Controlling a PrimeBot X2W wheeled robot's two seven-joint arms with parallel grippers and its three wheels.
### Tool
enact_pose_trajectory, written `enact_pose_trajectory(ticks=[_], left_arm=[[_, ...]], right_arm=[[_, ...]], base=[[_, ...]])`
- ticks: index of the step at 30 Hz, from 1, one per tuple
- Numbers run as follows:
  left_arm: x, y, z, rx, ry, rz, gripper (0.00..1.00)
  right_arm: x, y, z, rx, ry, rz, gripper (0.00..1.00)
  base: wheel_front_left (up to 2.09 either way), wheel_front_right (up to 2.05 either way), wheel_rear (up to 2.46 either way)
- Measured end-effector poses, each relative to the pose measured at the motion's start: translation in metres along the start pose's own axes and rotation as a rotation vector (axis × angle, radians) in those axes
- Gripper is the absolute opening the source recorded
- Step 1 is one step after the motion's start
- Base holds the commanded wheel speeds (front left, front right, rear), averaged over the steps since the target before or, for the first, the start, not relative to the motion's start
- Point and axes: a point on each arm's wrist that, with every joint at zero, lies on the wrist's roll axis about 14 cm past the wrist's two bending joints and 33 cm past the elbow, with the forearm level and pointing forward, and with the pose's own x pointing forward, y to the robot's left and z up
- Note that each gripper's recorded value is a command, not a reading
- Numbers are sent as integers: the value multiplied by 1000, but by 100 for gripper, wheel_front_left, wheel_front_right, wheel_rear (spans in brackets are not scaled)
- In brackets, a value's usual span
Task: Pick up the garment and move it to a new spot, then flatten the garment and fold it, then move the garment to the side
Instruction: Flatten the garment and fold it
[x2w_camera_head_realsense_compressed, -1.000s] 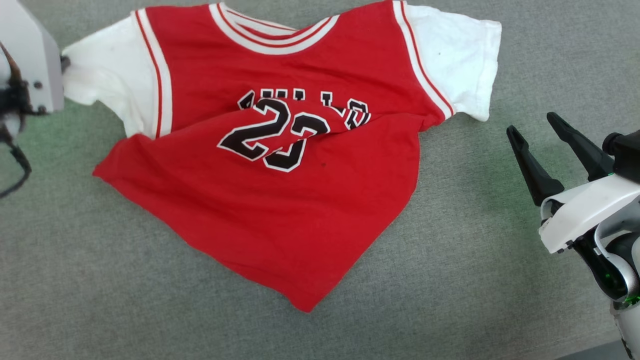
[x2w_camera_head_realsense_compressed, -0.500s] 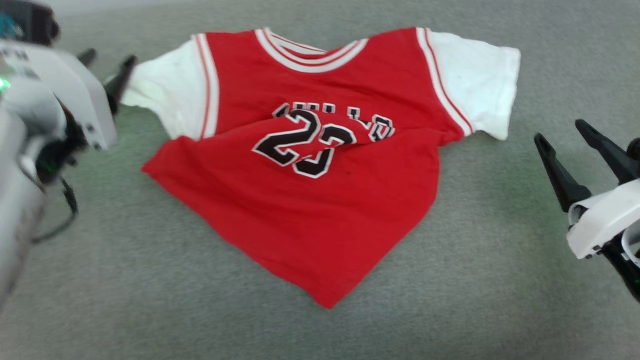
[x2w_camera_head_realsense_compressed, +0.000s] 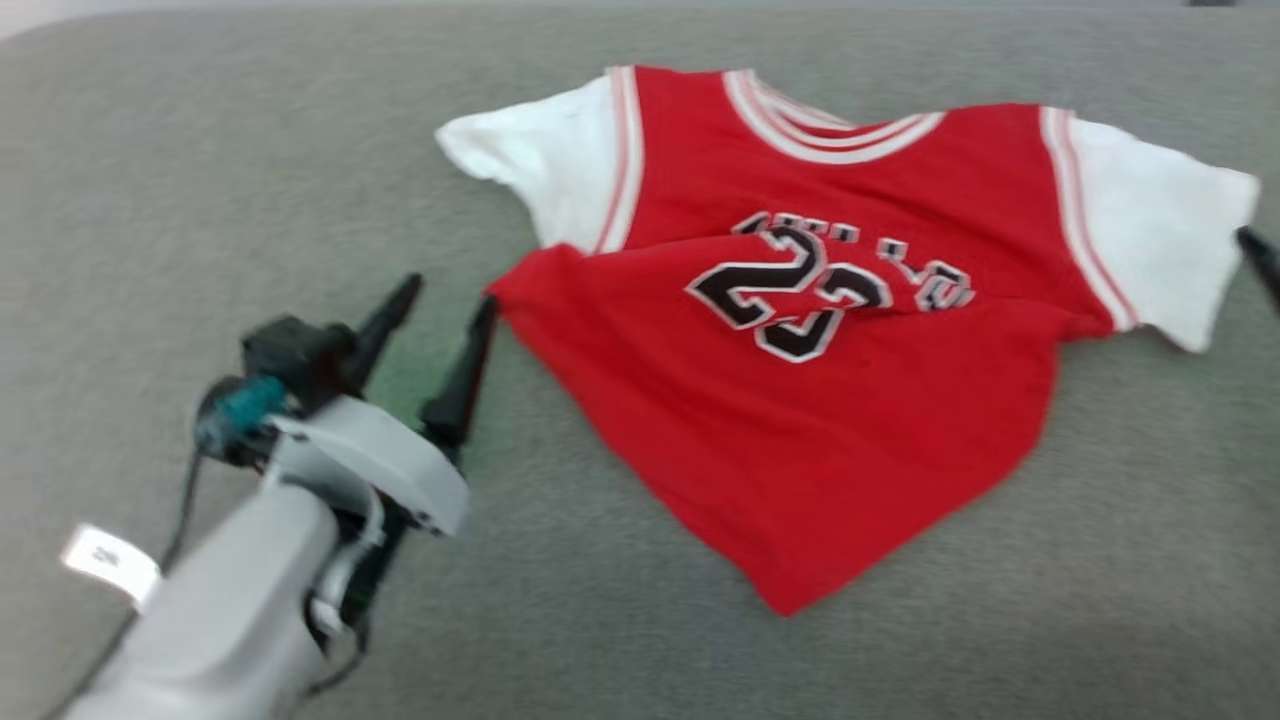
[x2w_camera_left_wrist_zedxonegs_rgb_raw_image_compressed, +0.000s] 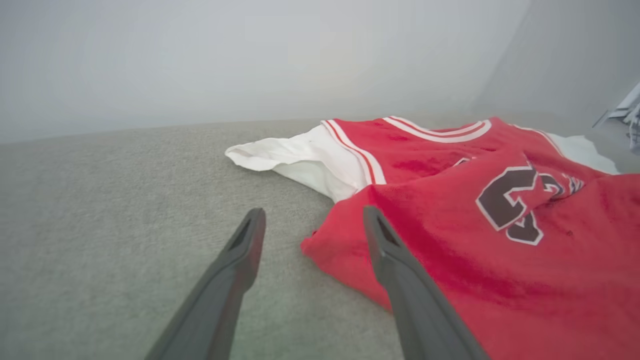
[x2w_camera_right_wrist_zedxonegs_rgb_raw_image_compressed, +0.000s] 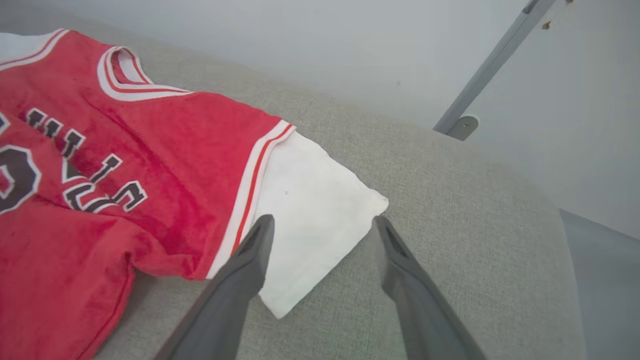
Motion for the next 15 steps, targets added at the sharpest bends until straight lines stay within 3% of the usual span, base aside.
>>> enact_pose_trajectory(ticks=[9,15], left_arm=[[-36,-1,21,-11,-148,102,100],[-44,18,11,-16,-156,170,100]], right_arm=[[55,-20,15,-80,226,32,100],[97,-18,-5,-99,375,64,100]], base=[[0,0,0],[0,0,0]])
